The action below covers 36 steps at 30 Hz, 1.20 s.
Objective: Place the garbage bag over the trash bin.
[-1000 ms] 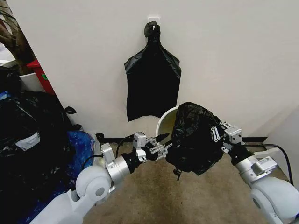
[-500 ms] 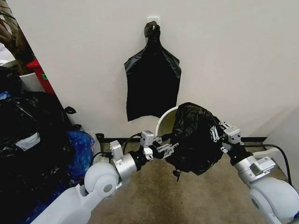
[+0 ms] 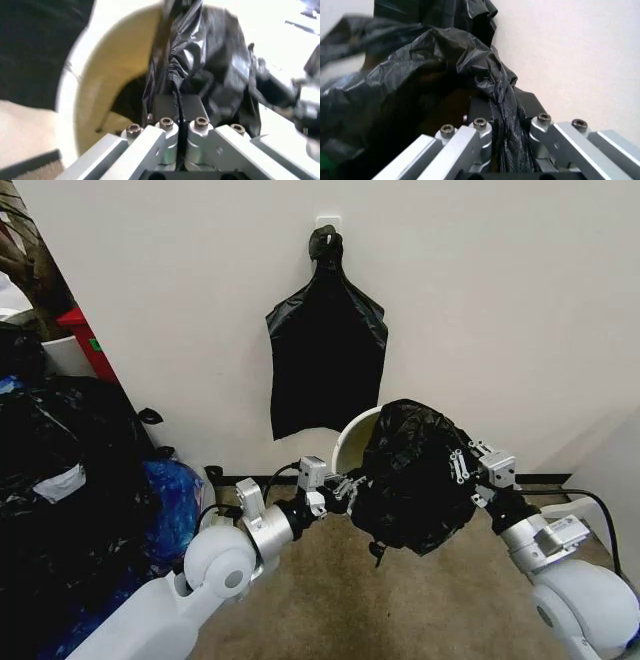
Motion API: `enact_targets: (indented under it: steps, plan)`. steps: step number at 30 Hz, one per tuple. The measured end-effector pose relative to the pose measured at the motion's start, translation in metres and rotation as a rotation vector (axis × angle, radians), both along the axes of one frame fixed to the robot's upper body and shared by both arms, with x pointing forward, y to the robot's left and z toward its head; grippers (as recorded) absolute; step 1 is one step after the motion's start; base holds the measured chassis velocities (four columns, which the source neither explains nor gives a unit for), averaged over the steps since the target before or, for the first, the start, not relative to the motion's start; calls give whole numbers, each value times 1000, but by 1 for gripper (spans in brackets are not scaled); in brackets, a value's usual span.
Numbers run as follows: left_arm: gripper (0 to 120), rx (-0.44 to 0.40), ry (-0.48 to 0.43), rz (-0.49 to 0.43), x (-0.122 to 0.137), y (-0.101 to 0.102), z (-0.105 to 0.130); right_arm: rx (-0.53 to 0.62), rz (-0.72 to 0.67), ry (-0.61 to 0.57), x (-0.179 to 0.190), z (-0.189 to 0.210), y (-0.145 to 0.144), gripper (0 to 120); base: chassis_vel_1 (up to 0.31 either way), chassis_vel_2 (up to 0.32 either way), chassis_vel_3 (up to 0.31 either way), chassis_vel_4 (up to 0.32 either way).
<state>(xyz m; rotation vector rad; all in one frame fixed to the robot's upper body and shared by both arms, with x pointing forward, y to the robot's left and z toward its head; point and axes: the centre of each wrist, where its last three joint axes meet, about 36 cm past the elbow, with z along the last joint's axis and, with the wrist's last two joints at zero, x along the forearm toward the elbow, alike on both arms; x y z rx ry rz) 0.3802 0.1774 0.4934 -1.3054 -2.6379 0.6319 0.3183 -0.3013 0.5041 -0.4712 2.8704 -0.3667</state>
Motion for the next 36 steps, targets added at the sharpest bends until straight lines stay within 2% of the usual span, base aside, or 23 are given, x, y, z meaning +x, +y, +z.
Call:
enact_targets:
  steps: [8, 12, 17, 22, 27, 36]
  plan:
    - [0, -77, 6, 55, -8, 15, 13, -31, 0, -16, 2, -9, -8, 3, 0, 0, 0, 0]
    - [0, -89, 33, 70, -14, 16, 7, -35, 17, -24, 4, -10, -12, 3, 0, 0, 0, 0]
    - [0, -89, 53, 98, -6, 20, -2, 10, 111, -25, 1, -2, -13, 3, 0, 0, 0, 0]
    - [0, -123, 84, 100, -5, 20, -1, 16, 173, -37, 2, -2, -19, 3, 0, 0, 0, 0]
    - [0, -152, 119, 82, -19, 18, -3, 28, 186, -31, 7, -3, -28, 3, 0, 0, 0, 0]
    - [0, -171, 78, 47, -28, 20, 10, 15, 143, -18, 20, -15, -47, 3, 0, 0, 0, 0]
